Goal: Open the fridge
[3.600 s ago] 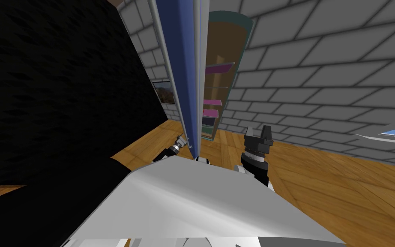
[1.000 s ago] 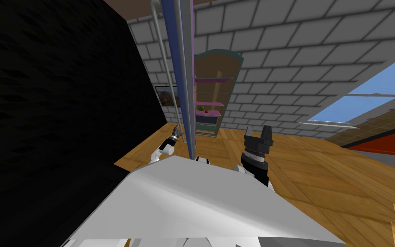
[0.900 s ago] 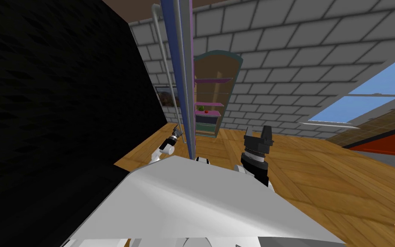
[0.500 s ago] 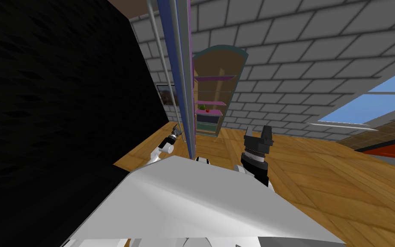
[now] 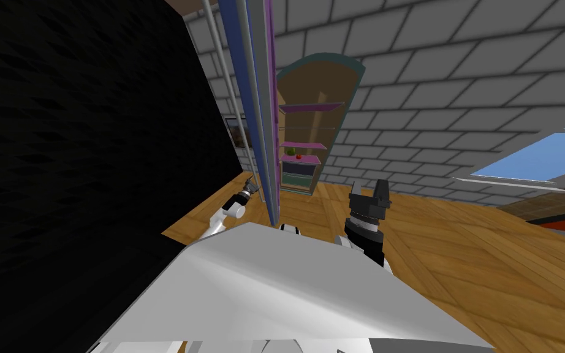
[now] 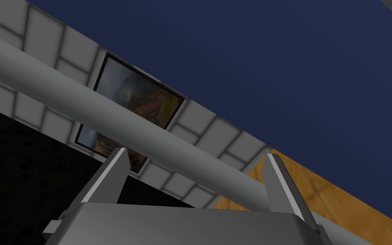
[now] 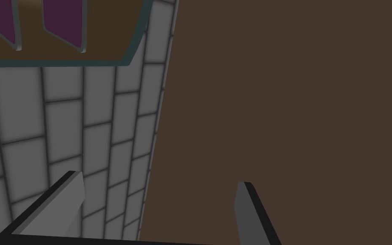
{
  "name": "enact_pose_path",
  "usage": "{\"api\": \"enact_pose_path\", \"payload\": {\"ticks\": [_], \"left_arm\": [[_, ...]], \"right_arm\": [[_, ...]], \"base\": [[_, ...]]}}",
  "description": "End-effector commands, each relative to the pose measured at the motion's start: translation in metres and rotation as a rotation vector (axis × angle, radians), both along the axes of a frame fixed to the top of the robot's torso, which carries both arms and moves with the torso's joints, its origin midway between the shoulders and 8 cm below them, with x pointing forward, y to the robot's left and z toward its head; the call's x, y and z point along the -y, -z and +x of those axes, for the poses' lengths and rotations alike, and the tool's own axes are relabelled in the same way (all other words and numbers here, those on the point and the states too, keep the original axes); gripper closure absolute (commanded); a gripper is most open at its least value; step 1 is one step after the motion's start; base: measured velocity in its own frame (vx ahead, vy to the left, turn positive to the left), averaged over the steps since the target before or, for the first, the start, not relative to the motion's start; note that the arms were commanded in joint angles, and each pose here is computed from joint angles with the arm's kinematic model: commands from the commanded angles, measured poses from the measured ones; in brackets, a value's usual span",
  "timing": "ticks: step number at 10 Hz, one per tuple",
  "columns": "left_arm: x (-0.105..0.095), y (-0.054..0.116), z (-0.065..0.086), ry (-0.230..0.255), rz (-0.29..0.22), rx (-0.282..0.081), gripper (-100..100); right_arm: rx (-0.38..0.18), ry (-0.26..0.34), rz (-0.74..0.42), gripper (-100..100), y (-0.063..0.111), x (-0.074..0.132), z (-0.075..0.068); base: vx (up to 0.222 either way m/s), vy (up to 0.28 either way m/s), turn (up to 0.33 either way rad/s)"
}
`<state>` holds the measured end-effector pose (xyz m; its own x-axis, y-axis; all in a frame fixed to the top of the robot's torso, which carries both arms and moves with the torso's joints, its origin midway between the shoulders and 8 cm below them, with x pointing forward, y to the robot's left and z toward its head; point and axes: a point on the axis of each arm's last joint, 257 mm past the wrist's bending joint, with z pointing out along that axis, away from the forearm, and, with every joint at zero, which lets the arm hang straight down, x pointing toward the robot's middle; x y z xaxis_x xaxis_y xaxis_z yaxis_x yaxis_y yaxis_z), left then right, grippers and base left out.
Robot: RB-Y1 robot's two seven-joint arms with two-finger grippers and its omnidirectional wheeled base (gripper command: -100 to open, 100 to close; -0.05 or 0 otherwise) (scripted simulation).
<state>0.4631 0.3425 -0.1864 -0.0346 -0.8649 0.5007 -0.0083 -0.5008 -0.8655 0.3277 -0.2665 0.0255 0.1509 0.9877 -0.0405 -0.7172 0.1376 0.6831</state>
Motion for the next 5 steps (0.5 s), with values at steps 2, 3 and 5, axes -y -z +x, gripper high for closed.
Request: {"api": "enact_pose_path", "payload": {"ticks": [2,3,5], "left_arm": [[-0.0023,-0.0026,-0.0011,0.004,-0.005,-0.022,0],[-0.0025,-0.0017,-0.0018,0.002,-0.011,-0.023,0],[-0.0026,-0.0021,-0.0023,0.001,-0.018,-0.020,0]], "right_arm": [[0.000,0.000,0.000,0,0.0000,0.0000,0.0000],[0.000,0.000,0.000,0,0.0000,0.0000,0.0000],[0.000,0.000,0.000,0,0.0000,0.0000,0.0000]], "base": [[-0.016,-0.002,0.051],[-0.017,-0.001,0.027],[-0.011,-0.001,0.017]]}}
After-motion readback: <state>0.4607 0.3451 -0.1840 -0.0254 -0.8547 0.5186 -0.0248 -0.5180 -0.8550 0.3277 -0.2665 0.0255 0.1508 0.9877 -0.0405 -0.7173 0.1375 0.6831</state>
